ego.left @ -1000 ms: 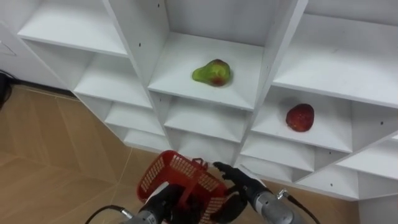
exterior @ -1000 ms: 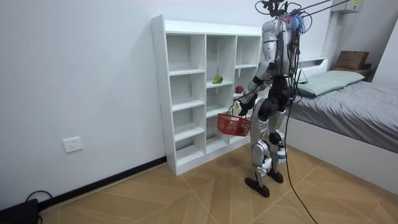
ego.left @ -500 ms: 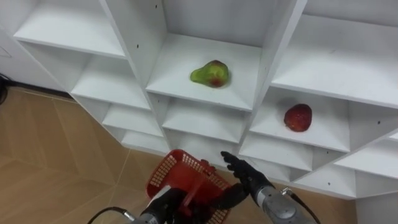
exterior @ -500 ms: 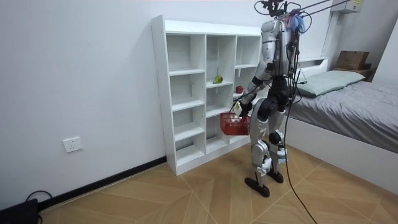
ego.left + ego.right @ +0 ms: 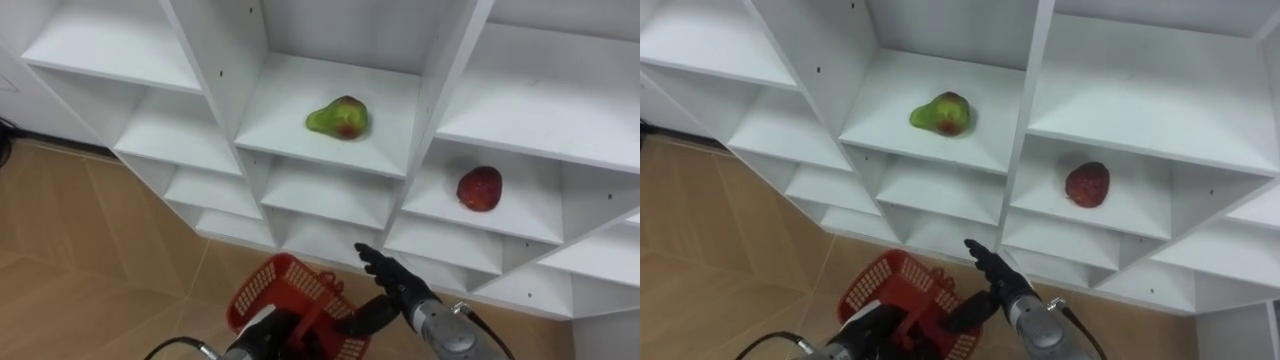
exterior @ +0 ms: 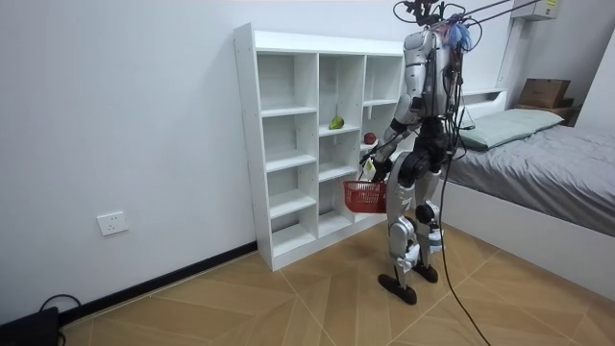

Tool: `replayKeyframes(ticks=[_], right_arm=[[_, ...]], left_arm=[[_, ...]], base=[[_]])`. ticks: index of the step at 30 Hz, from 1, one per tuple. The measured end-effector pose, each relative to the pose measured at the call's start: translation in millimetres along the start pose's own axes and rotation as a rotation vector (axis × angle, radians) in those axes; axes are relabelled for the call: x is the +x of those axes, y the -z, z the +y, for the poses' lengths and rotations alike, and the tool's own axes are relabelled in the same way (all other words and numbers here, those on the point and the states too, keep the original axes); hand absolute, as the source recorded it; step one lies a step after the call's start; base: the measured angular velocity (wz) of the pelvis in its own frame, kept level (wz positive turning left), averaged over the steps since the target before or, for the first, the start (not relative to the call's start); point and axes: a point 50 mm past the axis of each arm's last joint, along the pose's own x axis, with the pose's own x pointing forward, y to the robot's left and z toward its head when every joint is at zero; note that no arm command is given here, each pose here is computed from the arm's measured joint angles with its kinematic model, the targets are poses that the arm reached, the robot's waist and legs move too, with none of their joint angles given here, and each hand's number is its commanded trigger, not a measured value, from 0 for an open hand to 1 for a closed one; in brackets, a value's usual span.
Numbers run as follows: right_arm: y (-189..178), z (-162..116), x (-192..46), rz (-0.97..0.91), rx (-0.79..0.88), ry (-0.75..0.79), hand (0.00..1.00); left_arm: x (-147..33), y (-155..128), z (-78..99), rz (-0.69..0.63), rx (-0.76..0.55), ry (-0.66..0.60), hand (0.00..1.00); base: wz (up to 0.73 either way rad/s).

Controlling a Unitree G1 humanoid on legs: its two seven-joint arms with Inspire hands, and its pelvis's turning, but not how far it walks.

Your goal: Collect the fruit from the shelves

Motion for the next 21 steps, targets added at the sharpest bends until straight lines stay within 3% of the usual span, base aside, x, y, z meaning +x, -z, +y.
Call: replayKeyframes(ticks=[9,21], right_arm=[[-3.0,0.8,-3.5,-0.029,-0.056,-0.032,0.00],[-9.5,1.4,-21.1,-0.121,-0.125,-0.073,0.00]], left_arm=[[-0.9,2.0,1.7,0.004,-0.009,-0.024,1.00],[-13.1,25.6,14.5,0.057,-0.092,-0.071,1.00]], base=[[0.00],[-0.01]])
